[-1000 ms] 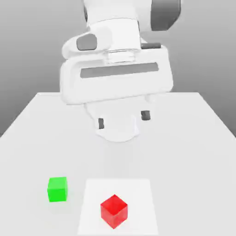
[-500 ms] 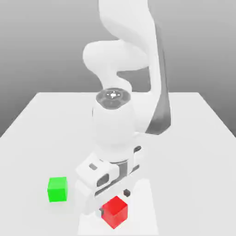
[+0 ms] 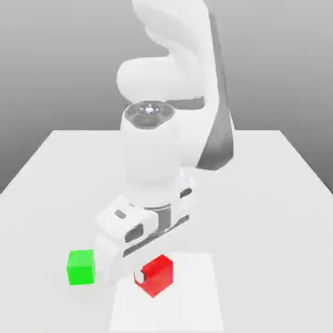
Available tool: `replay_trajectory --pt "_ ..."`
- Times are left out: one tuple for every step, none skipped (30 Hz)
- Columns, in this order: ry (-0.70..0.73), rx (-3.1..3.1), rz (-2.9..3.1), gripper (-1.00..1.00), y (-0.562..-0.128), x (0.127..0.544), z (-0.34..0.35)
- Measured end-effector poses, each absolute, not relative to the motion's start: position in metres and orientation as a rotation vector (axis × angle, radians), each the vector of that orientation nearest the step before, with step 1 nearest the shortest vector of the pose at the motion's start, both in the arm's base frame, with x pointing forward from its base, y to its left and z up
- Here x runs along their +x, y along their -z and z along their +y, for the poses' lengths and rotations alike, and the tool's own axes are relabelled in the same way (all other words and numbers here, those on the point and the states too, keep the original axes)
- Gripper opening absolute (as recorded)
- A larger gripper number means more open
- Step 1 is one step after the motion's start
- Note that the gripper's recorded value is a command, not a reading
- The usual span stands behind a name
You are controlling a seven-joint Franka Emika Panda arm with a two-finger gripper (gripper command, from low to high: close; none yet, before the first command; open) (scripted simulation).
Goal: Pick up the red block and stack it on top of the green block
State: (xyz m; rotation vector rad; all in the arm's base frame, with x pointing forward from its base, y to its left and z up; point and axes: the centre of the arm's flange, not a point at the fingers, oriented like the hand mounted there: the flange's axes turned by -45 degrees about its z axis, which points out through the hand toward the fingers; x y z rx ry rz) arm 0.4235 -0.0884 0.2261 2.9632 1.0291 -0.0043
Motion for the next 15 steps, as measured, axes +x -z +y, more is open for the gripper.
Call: replay_trajectory --pt "0.005 2.976 0.991 -1.0 -0.231 0.413 -0.11" --pt "0.005 2.991 0.946 -1.0 -0.235 0.4 -0.133" --pt "0.005 3.005 0.905 -1.0 -0.238 0.386 -0.154" --pt "0.004 3.013 0.884 -1.0 -0.241 0.373 -0.169" --pt "0.003 3.015 0.883 -1.0 -0.244 0.363 -0.177" --pt "0.001 3.012 0.895 -1.0 -0.241 0.36 -0.178" --pt "-0.002 3.01 0.907 -1.0 -0.235 0.359 -0.177" --pt "-0.004 3.009 0.912 -1.0 -0.228 0.359 -0.177" --pt "-0.005 3.009 0.914 -1.0 -0.22 0.359 -0.178" --pt "-0.005 3.008 0.918 -1.0 -0.211 0.36 -0.177" --pt "-0.005 3.008 0.917 -1.0 -0.202 0.359 -0.177" --pt "-0.003 3.008 0.915 -1.0 -0.192 0.358 -0.178" --pt "-0.001 3.008 0.912 1.0 -0.184 0.357 -0.178" --pt "-0.001 3.008 0.913 1.0 -0.184 0.357 -0.178" --pt "-0.001 3.008 0.913 1.0 -0.184 0.357 -0.178"
